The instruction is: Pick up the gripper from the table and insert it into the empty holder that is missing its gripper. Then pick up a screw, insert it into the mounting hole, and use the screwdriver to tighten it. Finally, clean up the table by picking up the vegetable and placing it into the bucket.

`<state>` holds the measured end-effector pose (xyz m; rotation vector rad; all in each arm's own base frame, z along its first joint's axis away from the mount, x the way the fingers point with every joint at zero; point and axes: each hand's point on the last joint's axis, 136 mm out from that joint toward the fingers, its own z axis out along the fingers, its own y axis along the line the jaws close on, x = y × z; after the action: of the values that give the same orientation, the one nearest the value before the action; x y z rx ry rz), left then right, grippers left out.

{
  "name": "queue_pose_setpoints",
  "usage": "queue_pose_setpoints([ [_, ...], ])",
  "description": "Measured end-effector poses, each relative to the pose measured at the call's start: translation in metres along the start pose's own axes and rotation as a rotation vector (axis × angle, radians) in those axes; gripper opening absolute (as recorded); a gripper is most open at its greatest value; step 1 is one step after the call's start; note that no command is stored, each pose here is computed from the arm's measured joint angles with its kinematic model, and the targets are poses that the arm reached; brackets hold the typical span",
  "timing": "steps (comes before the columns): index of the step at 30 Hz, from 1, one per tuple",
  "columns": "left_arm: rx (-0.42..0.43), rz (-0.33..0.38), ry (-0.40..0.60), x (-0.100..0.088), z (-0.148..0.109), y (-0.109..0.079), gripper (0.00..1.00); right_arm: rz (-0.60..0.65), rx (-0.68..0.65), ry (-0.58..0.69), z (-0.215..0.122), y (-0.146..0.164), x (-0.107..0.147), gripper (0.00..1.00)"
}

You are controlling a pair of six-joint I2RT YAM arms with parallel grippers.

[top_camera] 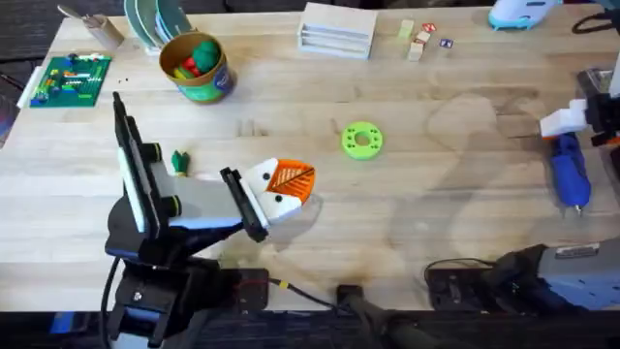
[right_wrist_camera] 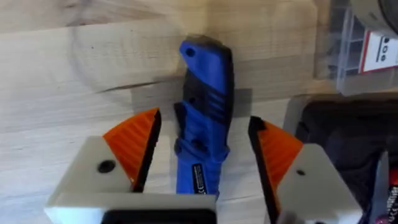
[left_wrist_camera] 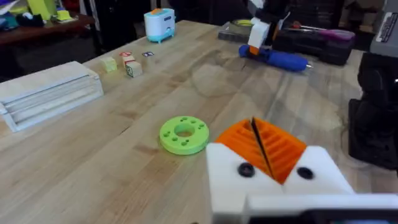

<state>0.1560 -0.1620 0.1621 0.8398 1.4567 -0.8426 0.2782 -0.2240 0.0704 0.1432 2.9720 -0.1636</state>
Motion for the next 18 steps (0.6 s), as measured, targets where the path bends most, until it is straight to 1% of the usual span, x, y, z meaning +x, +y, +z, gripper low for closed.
queue_pose_setpoints([
  [6, 0.007, 0.000, 0.000, 0.000, 0.000, -0.001, 0.004, -0.003, -0.031, 0.033, 0.019, 0.000, 0.004, 0.894],
  [10, 0.016, 0.000, 0.000, 0.000, 0.000, -0.003, 0.004, -0.006, -0.052, 0.029, 0.033, 0.001, 0.000, 0.894],
  [16, 0.019, 0.000, -0.001, 0.000, 0.000, -0.003, 0.004, -0.007, -0.065, 0.024, 0.035, 0.003, -0.001, 0.883],
  [18, 0.020, 0.000, -0.001, 0.000, 0.000, -0.003, 0.004, -0.007, -0.067, 0.023, 0.035, 0.003, -0.001, 0.847],
])
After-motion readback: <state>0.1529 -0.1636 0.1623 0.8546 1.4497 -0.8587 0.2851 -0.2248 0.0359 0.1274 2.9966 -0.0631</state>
